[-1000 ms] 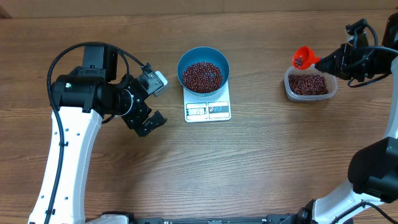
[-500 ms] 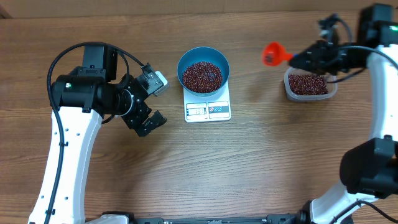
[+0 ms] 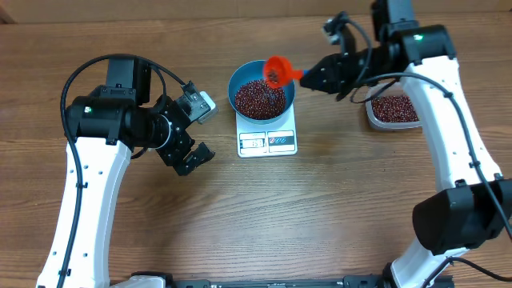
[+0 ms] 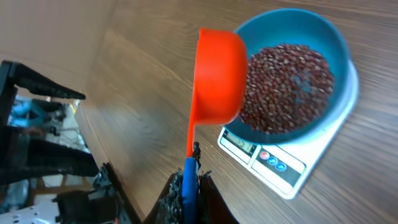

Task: Scoop item into bowl and weigh 150g on scale
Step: 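Carry the red cup with the right gripper over the blue bowl, then tip the red cup with the right gripper to pour beans into bowl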

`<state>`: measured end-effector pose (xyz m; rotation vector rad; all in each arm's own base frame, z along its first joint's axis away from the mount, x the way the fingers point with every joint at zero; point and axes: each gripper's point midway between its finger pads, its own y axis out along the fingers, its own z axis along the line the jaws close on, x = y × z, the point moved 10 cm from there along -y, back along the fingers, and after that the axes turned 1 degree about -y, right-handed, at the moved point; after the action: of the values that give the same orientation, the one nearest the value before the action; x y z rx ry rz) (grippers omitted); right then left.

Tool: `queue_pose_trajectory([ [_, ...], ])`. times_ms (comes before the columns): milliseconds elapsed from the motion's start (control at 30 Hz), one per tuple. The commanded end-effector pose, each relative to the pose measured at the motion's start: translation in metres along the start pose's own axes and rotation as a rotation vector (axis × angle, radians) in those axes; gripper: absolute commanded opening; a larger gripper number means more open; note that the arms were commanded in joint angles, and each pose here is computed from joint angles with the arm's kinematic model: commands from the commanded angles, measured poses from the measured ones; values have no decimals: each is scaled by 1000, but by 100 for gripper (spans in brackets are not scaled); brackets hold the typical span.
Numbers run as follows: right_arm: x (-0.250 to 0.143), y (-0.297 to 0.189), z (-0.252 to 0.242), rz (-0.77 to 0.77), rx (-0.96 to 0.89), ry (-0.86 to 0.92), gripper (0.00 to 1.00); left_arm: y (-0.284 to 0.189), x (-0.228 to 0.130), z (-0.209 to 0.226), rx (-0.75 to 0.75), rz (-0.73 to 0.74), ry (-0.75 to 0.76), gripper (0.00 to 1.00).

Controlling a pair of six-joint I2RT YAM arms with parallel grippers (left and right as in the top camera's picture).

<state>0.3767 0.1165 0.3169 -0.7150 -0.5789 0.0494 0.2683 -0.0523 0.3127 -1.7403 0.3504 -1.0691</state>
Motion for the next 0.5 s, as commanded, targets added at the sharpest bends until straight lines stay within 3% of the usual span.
queue_pose_trajectory([
  [0,4,11,4,12,-57,-36,4,-8,3,-1,18,-25,3,100],
  [467,7,89,-35,116,-223,-79,4,-8,3,-1,18,-25,3,100],
])
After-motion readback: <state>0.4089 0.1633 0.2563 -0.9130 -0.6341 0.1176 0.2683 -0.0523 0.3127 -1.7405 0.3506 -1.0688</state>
